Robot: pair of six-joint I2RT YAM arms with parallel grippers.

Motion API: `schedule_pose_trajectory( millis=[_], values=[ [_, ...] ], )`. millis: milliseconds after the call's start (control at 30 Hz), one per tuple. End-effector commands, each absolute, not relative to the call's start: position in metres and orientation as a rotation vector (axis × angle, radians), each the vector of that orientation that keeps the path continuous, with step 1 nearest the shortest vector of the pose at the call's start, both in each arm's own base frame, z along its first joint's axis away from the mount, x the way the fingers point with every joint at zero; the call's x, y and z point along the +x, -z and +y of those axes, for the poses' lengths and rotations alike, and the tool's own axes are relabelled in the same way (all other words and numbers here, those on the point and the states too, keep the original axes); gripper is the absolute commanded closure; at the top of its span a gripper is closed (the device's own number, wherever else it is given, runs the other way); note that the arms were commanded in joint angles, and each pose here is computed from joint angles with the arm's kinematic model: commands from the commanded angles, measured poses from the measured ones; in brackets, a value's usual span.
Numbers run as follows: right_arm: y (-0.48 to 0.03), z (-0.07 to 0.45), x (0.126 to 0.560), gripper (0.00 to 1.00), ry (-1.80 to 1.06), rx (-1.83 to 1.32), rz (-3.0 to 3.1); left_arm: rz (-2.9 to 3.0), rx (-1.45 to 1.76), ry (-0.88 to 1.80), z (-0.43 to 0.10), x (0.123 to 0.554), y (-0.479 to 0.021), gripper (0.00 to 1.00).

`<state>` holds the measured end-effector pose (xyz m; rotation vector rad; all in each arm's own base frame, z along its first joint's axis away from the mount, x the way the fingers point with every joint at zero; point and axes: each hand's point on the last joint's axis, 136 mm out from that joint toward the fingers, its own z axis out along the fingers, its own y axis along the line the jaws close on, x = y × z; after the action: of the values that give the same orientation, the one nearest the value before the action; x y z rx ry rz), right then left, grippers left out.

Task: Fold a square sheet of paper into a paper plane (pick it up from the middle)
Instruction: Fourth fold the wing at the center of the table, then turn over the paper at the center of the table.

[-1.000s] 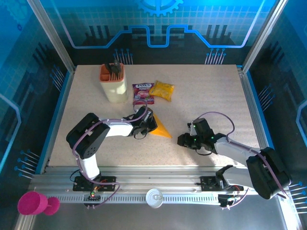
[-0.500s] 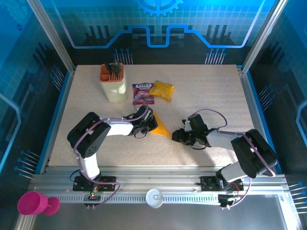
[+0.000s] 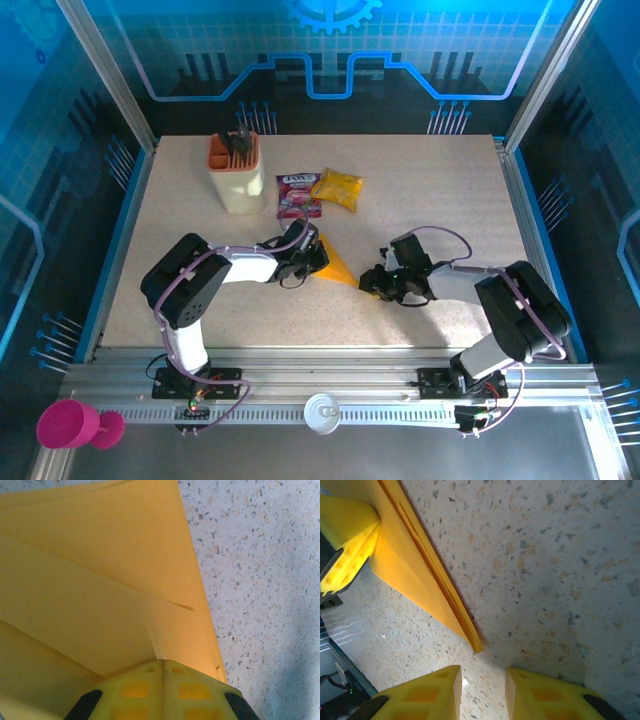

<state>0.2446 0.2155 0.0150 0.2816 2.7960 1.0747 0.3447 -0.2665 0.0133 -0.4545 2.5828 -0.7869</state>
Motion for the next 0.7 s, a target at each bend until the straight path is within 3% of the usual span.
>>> schedule_pose_trajectory(
  millis=[0, 667],
  values=[
    [-0.025, 0.250, 0.269, 0.70, -1.169, 0.143, 2.682, 2.783, -0.508, 0.552, -0.230, 0.307, 0.045, 1.00],
    [-0.042, 0.255, 0.284, 0.70, -1.130, 0.108, 2.658, 2.789, -0.512, 0.580, -0.232, 0.303, 0.049, 1.00]
  ],
)
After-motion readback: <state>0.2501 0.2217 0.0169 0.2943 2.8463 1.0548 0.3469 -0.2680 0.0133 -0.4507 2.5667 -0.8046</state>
